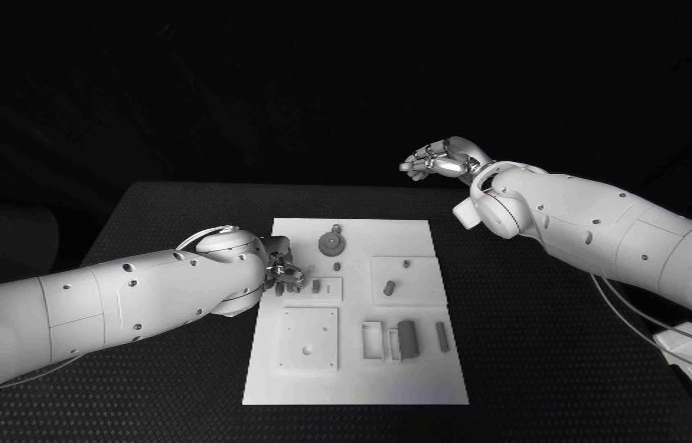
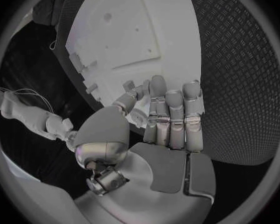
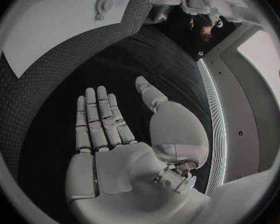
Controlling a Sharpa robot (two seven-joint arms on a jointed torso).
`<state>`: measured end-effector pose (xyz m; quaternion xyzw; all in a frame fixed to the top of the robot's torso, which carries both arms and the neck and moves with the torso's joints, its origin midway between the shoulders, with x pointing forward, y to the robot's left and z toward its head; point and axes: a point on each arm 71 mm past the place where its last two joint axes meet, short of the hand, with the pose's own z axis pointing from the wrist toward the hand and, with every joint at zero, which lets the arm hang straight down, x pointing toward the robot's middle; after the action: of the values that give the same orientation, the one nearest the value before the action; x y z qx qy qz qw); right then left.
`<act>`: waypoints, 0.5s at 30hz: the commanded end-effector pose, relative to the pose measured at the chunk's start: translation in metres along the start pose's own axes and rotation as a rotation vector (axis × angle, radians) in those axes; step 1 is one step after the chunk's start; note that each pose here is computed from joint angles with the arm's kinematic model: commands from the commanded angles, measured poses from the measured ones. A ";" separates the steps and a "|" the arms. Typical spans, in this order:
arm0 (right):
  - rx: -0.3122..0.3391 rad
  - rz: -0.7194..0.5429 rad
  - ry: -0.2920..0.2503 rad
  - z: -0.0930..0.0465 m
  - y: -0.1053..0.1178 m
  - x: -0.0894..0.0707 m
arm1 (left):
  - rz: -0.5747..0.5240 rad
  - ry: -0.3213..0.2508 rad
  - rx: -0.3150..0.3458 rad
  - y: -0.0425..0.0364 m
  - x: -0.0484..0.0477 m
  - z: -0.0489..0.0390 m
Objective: Assemble the parts on the task board
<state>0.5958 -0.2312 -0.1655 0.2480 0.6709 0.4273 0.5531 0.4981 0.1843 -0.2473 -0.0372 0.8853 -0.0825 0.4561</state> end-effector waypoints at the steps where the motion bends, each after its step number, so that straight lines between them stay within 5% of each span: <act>1: -0.005 0.006 0.013 0.000 0.001 0.001 | 0.024 0.035 0.028 -0.0066 0.0065 -0.0003; 15: -0.003 0.005 0.009 0.000 0.000 0.000 | 0.008 0.024 0.023 -0.0035 0.0052 -0.0004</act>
<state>0.5958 -0.2312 -0.1656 0.2481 0.6711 0.4274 0.5527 0.4970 0.1842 -0.2489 -0.0337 0.8870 -0.0813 0.4534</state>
